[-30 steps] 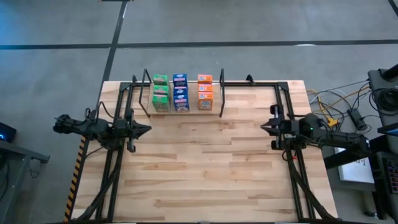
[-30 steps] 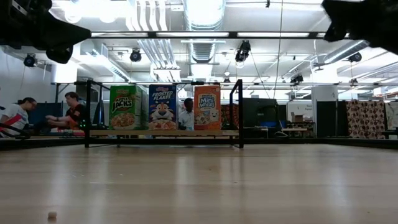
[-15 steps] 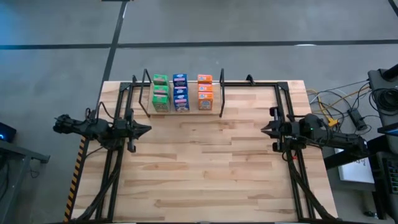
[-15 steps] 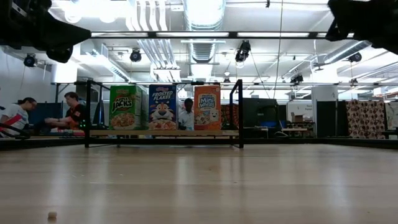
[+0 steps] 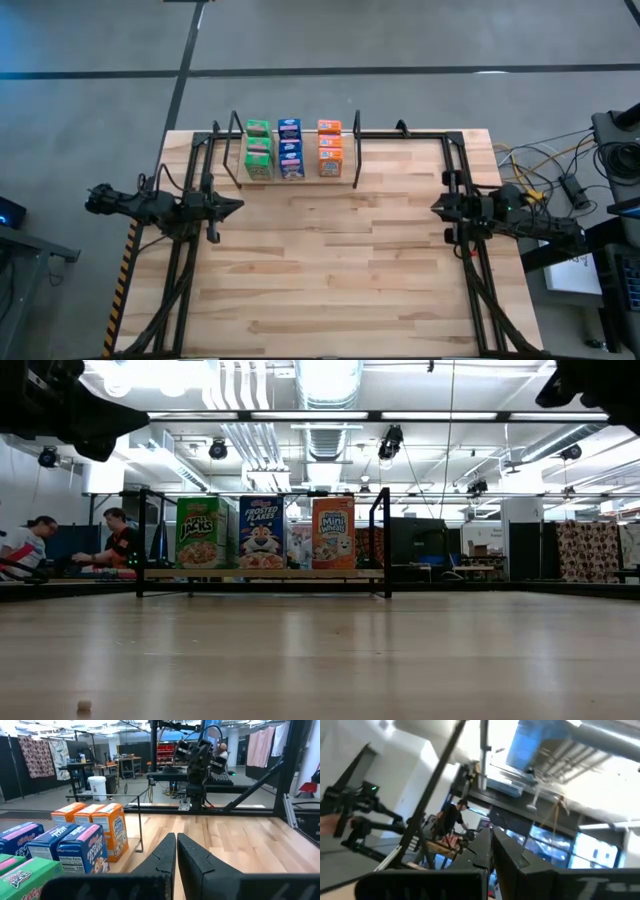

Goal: Stack cereal on shelf
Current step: Return to Home Position

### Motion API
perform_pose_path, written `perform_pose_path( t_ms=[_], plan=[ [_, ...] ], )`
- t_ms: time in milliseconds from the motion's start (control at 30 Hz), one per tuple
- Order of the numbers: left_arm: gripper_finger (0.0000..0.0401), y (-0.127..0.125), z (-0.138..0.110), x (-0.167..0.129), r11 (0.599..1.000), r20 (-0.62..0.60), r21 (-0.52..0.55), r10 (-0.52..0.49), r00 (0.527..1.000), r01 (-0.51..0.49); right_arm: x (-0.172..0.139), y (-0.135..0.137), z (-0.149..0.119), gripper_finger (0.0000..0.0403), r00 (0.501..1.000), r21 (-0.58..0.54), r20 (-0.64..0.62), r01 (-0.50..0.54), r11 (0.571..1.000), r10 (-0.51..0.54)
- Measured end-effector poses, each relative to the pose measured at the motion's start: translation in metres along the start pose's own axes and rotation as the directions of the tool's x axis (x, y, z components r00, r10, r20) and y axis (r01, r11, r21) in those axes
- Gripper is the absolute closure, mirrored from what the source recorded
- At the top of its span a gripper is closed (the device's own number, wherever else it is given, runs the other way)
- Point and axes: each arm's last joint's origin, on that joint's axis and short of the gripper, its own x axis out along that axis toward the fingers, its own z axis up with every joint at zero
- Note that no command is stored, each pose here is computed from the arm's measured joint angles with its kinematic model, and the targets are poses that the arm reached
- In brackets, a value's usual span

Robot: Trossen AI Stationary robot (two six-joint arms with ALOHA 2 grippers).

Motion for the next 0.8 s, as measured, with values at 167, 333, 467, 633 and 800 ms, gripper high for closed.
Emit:
perform_pose_path(
  t_ms=[167,333,467,633,800],
  plan=[
    [0.0401,0.000,0.000,0.000,1.000,0.001,0.001,0.000,1.000,0.000,0.001,0.000,-0.006,0.0394,0.998,0.100,-0.057,0.028,0.995,-0.022],
    [0.0401,0.000,0.000,0.000,1.000,0.002,0.000,0.000,1.000,0.000,0.002,0.001,-0.012,0.0394,0.993,0.129,-0.117,0.021,0.991,-0.006],
    [0.0401,0.000,0.000,0.000,1.000,0.002,0.000,0.000,1.000,0.000,0.003,0.001,-0.015,0.0394,0.990,0.139,-0.139,0.019,0.990,0.001],
    [0.0401,0.000,0.000,0.000,1.000,0.001,0.001,0.000,1.000,0.000,0.004,0.001,-0.017,0.0394,0.988,0.147,-0.155,0.018,0.989,0.005],
    [0.0401,0.000,0.000,0.000,1.000,0.001,0.001,0.000,1.000,0.000,0.004,0.001,-0.018,0.0394,0.987,0.149,-0.160,0.017,0.989,0.007]
  ],
)
